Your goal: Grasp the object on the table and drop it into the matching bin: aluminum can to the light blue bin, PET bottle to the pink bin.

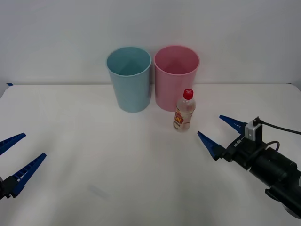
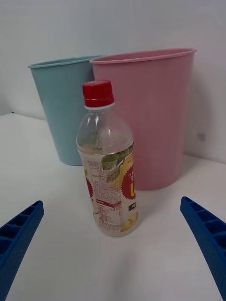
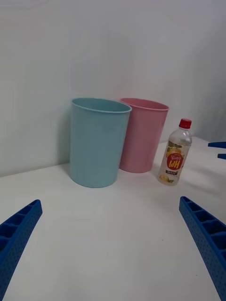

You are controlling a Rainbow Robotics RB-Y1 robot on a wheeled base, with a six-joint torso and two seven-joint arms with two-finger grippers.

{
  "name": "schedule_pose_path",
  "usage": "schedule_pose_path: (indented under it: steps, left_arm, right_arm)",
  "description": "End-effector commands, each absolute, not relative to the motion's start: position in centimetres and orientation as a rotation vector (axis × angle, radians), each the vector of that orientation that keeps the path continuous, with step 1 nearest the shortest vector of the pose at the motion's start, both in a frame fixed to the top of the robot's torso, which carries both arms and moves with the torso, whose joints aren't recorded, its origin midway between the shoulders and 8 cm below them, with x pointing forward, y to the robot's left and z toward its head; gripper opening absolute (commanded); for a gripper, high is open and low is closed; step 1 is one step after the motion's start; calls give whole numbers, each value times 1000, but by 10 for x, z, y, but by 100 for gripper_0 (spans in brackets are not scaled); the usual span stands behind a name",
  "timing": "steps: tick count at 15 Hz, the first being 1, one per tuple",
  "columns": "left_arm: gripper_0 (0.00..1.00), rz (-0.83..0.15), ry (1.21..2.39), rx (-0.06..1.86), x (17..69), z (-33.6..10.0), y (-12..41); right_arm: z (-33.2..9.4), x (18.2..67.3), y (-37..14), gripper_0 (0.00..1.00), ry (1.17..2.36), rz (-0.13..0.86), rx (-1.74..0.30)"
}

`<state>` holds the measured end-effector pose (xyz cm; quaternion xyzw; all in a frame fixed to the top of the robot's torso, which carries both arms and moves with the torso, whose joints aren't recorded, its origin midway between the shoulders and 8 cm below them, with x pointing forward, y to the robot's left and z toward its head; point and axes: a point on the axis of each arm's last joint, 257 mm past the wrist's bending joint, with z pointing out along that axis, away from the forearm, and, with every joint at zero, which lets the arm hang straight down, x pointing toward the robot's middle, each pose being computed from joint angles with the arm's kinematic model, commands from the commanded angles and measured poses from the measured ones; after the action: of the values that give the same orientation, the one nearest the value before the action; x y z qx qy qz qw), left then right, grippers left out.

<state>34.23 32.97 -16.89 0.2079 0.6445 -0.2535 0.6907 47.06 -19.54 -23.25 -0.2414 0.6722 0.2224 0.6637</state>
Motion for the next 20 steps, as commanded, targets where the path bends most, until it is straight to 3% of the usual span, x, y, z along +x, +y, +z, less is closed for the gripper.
schedule_pose_path:
  steps: [1,20]
  left_arm:
    - [100,-567,1441,465,342,-169,330]
    - [100,-567,1441,465,342,-169,330]
  right_arm:
    - [-239,485,-186,100,1534,491,-545]
    - [-267,563,-118,100,1597,406,-508]
